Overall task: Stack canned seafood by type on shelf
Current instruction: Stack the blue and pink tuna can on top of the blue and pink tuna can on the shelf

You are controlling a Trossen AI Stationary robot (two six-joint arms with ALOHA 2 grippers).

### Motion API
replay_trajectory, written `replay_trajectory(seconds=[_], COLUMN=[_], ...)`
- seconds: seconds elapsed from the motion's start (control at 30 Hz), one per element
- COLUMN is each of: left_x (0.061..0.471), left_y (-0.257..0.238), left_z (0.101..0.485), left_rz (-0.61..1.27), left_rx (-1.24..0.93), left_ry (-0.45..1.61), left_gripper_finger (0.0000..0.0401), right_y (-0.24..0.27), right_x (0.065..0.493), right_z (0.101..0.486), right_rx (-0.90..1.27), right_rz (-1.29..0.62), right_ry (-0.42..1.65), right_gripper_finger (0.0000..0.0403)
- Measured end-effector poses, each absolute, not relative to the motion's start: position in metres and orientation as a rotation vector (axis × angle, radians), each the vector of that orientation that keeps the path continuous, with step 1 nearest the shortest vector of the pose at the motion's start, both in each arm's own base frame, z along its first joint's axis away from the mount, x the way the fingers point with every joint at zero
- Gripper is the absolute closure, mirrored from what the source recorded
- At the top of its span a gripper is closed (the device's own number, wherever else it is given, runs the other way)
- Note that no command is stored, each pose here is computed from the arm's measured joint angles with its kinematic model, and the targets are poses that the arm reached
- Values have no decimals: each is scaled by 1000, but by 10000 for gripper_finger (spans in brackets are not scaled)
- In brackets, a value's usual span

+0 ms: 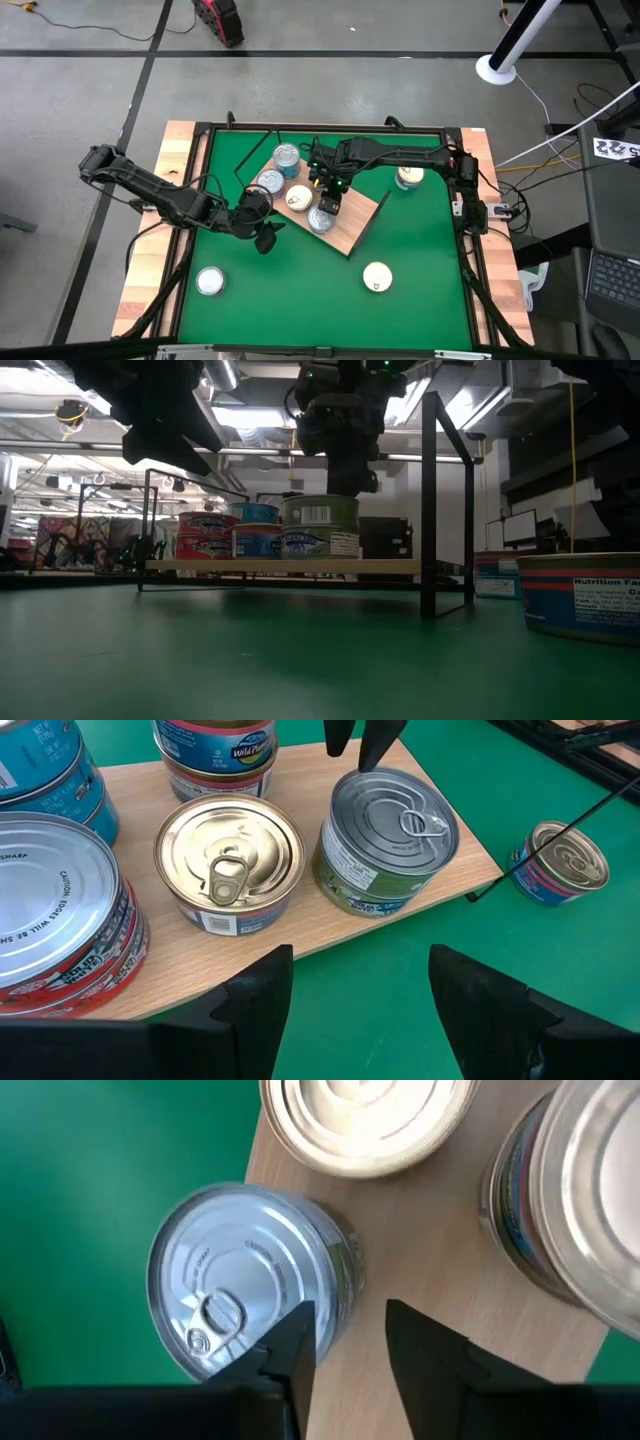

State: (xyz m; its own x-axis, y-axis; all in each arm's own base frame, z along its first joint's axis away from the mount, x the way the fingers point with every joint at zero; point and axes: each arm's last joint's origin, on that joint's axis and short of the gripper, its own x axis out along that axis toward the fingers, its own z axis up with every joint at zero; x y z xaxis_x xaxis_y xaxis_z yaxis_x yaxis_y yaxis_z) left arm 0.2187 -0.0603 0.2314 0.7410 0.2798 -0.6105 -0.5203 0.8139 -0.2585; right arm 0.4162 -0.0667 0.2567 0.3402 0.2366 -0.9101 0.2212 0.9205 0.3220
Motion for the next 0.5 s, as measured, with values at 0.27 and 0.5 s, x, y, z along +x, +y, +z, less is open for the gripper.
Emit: replay_trajectory(seconds=[0.27, 0.5], left_x=[219, 219], left_y=[-60, -61], left_z=[231, 232], left_rz=[454, 451], left_rx=[-436, -440], left_ry=[586, 580], left_gripper_finger=[174, 174], right_y=[-75, -76], right_x=[407, 395], right_z=[280, 319], right_rx=[375, 269], right_rz=[3, -26], right_ry=[1282, 1310], right_gripper_finger=[274, 276])
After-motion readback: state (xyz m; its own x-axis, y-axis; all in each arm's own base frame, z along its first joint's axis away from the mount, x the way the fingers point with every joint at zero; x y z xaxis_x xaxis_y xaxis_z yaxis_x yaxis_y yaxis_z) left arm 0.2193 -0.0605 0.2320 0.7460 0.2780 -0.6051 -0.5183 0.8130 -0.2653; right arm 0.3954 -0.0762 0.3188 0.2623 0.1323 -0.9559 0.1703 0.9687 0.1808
